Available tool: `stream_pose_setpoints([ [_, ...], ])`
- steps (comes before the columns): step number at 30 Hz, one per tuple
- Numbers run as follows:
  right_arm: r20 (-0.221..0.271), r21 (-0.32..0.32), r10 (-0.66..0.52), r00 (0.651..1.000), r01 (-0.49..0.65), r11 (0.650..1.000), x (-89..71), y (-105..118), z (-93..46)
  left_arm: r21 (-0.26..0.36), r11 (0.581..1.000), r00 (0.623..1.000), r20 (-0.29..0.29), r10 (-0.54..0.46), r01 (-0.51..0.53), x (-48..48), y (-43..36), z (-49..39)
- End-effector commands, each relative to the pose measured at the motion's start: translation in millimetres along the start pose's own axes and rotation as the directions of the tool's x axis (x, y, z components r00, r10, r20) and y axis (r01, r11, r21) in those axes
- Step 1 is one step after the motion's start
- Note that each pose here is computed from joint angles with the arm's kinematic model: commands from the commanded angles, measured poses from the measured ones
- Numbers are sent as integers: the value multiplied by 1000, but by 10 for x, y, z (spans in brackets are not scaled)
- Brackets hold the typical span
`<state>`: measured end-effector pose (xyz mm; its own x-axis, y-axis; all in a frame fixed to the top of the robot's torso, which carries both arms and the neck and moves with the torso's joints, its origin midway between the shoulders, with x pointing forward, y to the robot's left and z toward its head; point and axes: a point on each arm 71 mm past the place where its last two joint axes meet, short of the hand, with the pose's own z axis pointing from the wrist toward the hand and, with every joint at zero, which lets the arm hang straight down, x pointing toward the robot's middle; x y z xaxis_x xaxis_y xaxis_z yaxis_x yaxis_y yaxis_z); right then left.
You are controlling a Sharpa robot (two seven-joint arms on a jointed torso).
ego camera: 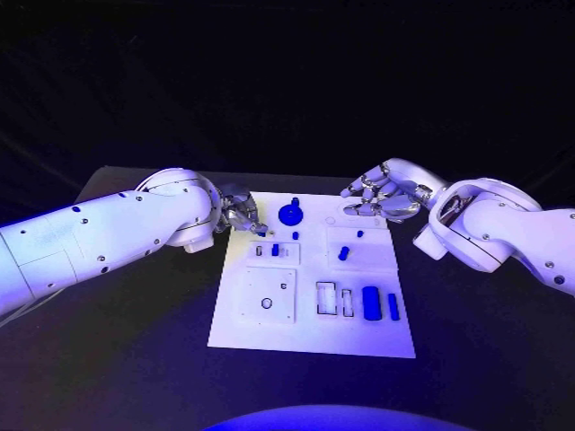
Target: Assemble the parts on the task board
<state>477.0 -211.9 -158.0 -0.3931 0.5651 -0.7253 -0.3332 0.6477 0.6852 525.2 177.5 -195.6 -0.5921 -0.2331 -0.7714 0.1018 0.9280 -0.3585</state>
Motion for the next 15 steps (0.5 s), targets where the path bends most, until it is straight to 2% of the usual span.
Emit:
stream_pose_setpoints([
  [1, -13, -3, -3, 1000, 3, 1000, 15, 0, -1, 17, 1000, 1000, 11, 16, -16, 32, -13, 1],
  [8, -14, -3, -3, 1000, 3, 1000, 18, -2, 0, -9, 999, 998, -56, 34, -34, 183, 20, 20],
  [15, -14, -3, -3, 1000, 3, 1000, 18, -4, -3, -56, 997, 993, -107, 51, -57, 239, 97, 35],
])
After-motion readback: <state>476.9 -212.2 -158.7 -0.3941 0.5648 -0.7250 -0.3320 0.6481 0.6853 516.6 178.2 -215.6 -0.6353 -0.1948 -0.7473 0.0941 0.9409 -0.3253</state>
